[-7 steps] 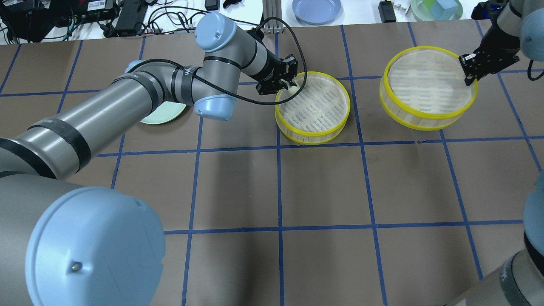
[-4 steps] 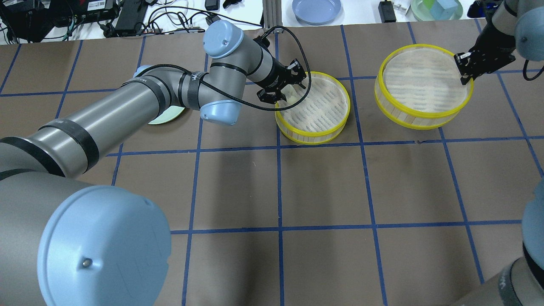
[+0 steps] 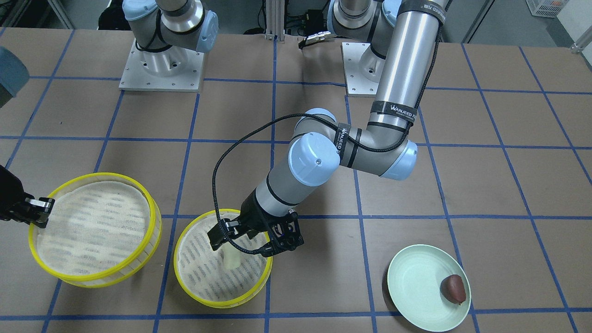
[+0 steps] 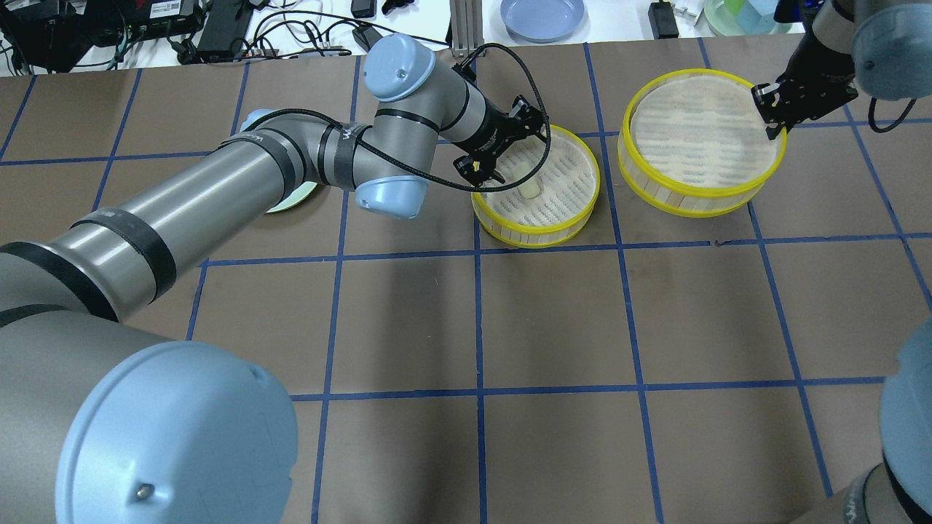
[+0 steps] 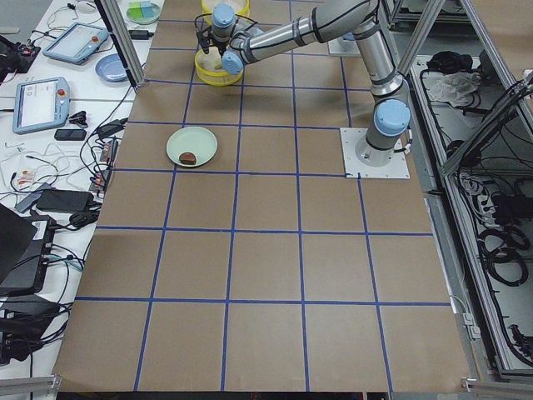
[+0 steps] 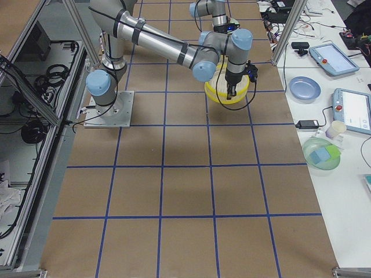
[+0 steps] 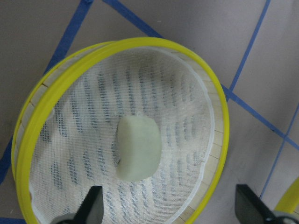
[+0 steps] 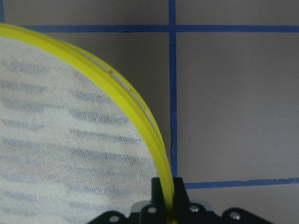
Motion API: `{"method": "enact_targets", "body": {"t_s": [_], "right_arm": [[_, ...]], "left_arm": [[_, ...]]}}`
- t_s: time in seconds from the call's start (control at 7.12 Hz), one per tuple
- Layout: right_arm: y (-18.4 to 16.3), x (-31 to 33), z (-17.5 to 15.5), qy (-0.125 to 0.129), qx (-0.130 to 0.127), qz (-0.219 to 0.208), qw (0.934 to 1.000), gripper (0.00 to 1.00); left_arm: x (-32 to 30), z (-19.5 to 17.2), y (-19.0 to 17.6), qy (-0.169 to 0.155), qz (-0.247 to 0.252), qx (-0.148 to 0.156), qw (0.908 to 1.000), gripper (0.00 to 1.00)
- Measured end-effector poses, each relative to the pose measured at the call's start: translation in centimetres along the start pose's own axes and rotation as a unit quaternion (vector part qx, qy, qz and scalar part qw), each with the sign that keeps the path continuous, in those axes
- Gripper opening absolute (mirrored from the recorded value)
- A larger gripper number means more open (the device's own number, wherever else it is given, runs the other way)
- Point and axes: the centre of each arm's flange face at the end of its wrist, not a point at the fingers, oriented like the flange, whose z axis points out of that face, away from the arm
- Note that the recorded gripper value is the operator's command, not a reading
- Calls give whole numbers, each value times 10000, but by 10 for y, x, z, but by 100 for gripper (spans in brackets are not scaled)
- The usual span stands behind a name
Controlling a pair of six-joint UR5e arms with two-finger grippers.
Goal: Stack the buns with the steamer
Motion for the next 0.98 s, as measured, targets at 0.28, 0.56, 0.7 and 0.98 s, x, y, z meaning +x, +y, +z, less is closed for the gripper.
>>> {"method": "enact_targets", "body": {"t_s": [0.28,0.56,0.7,0.98], "right_arm": [[2,-12,0,-6,-9,110,9999,0],[7,-54,-1,-24,-14,373,9993,0],[9,-90,-3,-37,19,496,9988,0],[14,-152,-1,-79,43,739,9972,0]], "left_arm": [[-15,-52,-44,-39,534,245,9983,100],[-75,-134,-116,-680,1380,483,9869,100],[-106,-161,-139,-1289,1888,562,9719,100],[-166,-197,-183,-2308,2770,522,9313,100]]}}
